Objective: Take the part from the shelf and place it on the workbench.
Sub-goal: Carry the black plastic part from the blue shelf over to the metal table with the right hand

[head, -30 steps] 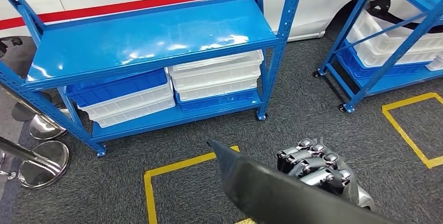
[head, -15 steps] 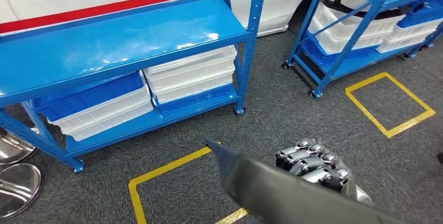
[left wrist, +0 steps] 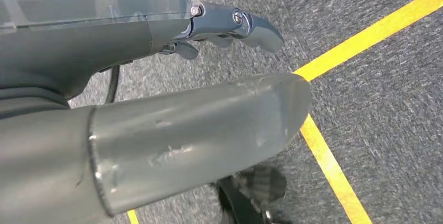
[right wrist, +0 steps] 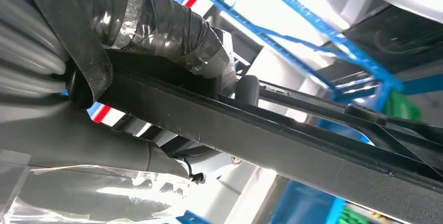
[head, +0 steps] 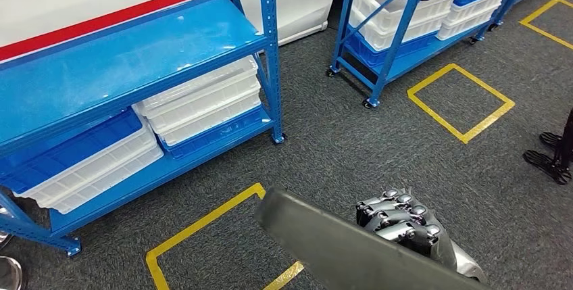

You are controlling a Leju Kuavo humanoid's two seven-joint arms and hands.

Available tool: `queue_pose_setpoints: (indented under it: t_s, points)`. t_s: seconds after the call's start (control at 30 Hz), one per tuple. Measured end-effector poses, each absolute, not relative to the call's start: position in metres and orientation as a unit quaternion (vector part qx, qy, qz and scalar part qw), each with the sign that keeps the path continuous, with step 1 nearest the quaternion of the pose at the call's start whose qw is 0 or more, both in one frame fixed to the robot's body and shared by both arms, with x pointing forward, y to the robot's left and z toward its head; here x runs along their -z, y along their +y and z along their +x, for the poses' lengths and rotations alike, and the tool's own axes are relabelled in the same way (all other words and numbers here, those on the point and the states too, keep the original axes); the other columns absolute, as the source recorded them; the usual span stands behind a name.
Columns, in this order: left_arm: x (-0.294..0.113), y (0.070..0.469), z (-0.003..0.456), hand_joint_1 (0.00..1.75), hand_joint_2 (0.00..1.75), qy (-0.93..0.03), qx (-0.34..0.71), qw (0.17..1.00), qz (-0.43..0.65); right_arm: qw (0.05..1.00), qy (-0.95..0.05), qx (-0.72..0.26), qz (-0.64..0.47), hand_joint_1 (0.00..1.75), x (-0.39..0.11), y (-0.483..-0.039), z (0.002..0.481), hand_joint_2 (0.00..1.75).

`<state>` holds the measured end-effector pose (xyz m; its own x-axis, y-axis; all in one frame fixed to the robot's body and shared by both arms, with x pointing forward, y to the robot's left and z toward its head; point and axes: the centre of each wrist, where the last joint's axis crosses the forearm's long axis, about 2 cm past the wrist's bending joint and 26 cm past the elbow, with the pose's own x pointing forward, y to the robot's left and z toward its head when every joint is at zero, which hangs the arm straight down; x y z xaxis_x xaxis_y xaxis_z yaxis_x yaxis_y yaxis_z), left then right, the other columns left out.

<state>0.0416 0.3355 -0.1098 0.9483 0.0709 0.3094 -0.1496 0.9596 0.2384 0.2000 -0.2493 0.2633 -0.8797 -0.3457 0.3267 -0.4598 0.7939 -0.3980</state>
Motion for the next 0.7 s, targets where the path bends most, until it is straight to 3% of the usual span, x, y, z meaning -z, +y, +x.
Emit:
queue_pose_setpoints:
  t_s: [0.7]
  points:
    - [0.109, 0.344, 0.045, 0.00, 0.00, -0.177, -0.059, 0.975, 0.124, 0.153, -0.931, -0.254, 0.213, 1.73, -0.249, -0.258, 0.193, 1.75]
